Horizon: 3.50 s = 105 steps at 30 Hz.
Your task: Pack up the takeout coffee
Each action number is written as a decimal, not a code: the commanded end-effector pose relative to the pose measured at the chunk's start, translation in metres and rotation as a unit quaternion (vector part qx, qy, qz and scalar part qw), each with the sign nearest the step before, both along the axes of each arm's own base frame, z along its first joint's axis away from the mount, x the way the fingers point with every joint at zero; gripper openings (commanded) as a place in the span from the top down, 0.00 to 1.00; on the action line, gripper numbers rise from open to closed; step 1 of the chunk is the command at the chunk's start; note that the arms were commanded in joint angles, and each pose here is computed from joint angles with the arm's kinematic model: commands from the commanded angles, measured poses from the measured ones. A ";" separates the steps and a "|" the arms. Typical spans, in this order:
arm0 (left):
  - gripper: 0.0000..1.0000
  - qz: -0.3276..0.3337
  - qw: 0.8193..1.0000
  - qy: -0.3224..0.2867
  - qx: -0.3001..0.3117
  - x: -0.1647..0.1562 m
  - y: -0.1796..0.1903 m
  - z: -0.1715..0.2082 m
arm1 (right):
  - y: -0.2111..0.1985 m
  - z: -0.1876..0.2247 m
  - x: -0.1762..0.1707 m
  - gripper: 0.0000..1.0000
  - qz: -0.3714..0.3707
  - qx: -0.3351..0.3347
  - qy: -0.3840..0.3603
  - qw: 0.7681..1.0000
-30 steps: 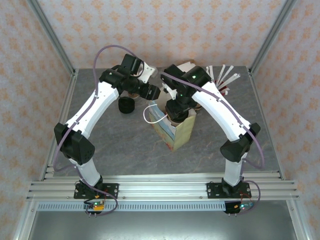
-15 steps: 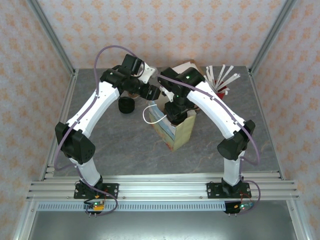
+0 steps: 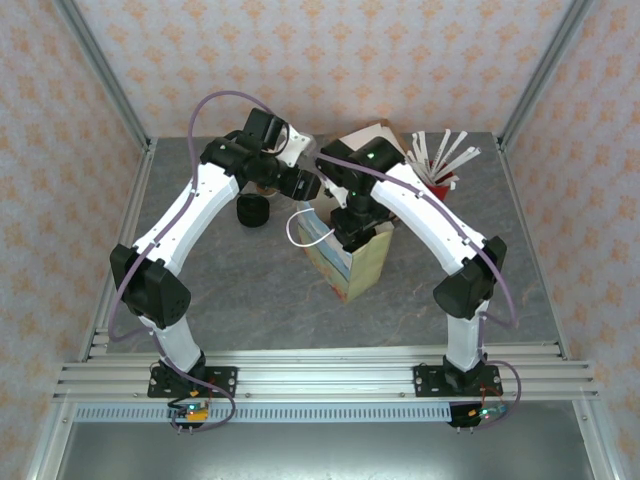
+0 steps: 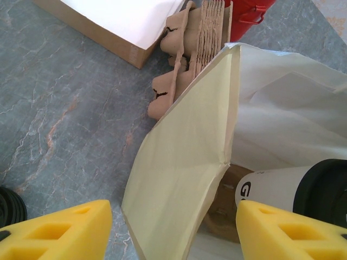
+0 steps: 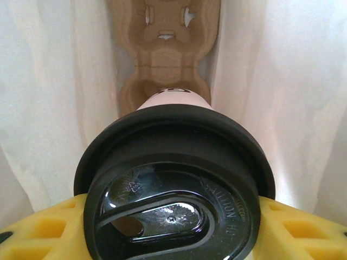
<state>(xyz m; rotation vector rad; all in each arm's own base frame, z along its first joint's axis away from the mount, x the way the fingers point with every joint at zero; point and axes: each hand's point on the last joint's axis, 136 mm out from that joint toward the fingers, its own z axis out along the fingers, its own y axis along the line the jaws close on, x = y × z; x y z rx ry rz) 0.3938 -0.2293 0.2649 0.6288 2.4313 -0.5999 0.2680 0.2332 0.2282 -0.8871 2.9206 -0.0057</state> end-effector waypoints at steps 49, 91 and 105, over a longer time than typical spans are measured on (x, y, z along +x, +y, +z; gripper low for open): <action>0.37 0.038 0.999 -0.017 0.012 0.009 0.010 0.015 | 0.005 -0.048 0.003 0.45 0.013 -0.011 0.041 0.999; 0.37 0.041 0.999 -0.013 0.017 0.008 0.012 0.012 | 0.005 -0.079 -0.001 0.46 0.008 -0.019 0.062 0.998; 0.37 0.041 0.999 -0.013 0.018 0.007 0.013 0.012 | 0.003 -0.085 -0.001 0.46 0.010 -0.026 0.065 0.997</action>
